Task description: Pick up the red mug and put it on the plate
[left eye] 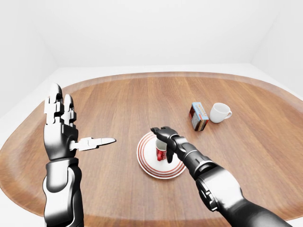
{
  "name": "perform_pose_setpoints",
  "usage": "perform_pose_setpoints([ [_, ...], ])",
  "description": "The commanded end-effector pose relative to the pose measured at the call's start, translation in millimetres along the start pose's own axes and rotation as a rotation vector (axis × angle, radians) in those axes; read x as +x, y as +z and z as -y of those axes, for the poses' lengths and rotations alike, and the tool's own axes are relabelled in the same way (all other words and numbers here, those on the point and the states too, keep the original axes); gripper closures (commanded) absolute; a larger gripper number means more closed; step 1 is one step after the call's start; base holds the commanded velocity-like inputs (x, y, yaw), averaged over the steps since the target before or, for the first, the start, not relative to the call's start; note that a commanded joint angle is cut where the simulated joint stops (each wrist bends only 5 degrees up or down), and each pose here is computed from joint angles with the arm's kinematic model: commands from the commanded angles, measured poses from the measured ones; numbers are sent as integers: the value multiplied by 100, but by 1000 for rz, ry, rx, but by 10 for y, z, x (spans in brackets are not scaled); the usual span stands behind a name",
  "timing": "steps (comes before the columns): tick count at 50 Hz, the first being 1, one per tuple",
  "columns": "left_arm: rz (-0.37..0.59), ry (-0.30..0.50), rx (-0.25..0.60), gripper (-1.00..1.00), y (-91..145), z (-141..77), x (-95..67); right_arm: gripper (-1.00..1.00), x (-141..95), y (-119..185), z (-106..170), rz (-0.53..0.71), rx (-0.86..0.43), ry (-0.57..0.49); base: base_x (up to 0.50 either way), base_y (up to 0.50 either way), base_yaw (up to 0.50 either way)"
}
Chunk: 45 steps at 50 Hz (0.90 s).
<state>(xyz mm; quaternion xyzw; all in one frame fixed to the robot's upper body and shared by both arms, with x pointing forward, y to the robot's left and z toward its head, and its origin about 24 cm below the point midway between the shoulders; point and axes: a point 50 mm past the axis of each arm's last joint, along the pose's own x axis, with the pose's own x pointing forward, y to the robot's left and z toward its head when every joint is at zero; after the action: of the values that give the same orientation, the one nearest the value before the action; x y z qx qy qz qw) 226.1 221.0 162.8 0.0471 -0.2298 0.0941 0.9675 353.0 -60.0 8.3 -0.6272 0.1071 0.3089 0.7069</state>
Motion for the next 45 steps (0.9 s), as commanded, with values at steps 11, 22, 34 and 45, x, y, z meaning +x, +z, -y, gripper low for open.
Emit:
perform_pose_setpoints([
  [11, 18, 1, -1, -100, 39, 3, 6, -100, -2, -3, 83, 2, 14, -17, 0, 0, 0],
  [22, 17, 4, -2, -100, 40, -3, -1, -100, -150, 111, 1009, 86, 70, -143, 0, 0, 0],
  [34, 233, 8, 17, -100, 479, -35, 199, -100, -985, 6, 2486, 141, 204, -448, 0, 0, 0],
  [45, 709, 14, -7, -100, 1637, -98, 861, -100, -2039, -254, 3542, 243, 489, -817, 0, 0, 0],
])
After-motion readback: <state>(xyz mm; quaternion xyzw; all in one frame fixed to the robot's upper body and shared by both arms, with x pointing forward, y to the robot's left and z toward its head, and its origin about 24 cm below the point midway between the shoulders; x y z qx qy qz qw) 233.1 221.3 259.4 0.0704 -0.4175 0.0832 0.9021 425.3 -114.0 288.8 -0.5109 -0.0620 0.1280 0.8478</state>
